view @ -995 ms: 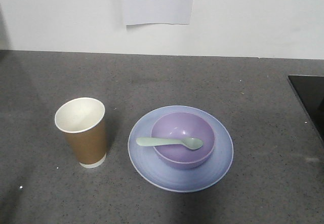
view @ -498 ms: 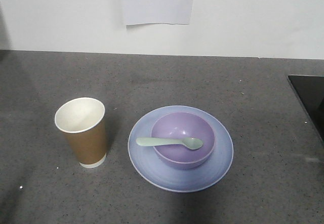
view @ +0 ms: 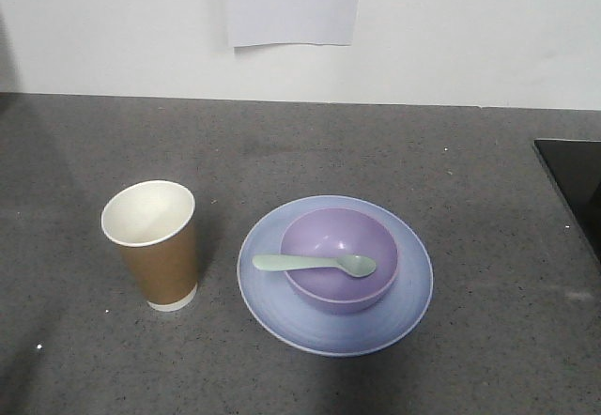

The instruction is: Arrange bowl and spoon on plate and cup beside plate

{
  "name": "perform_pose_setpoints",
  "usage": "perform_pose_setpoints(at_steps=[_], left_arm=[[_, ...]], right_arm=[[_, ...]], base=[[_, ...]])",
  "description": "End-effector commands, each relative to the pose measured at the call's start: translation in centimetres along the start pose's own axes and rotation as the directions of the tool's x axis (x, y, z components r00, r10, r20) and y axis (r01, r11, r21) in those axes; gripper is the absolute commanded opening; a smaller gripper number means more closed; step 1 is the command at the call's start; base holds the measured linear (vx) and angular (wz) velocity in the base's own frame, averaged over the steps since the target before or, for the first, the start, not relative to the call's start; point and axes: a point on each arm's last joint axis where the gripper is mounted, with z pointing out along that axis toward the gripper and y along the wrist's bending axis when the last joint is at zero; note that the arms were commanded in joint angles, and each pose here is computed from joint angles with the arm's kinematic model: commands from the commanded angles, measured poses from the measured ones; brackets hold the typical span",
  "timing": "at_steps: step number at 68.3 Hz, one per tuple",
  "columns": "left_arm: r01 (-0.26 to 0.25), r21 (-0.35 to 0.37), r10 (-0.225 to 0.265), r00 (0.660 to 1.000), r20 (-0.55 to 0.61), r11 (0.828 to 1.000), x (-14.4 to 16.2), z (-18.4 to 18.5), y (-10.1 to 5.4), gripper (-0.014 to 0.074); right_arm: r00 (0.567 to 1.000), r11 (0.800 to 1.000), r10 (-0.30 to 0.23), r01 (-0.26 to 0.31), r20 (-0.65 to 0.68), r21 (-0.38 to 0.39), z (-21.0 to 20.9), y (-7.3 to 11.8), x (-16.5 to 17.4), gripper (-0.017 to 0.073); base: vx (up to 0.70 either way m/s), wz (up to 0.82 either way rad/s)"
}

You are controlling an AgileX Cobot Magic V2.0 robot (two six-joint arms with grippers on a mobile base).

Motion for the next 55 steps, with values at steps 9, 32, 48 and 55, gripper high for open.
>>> perform_pose_setpoints(at_steps=[9,32,48,55], left_arm=[[0.004,0.013,-0.006,0.994,0.105,1.0,-1.4,-0.2,-0.1,-0.0006],[0.004,0.013,-0.006,0.994,0.105,1.0,-1.4,-0.2,-0.1,-0.0006],[0.004,0.013,-0.006,0.994,0.105,1.0,-1.4,-0.2,-0.1,-0.0006],[0.004,0.013,-0.006,0.994,0.105,1.0,-1.4,-0.2,-0.1,-0.0006]], right_arm=[[0.973,1.0,0.012,-0.013,0.231,0.001,0.3,0.1,1.6,-0.0011],[0.931,0.999,0.043,-0.039,0.364,-0.017,1.3,0.4,8.1,-0.0011],[0.89,0.998,0.056,-0.05,0.452,-0.026,1.6,0.6,10.9,-0.0011],[0.886,0.998,0.065,-0.057,0.459,-0.031,2.1,0.6,11.7,-0.0011]], base=[[0.0,0.0],[0.0,0.0],[0.0,0.0],[0.0,0.0]])
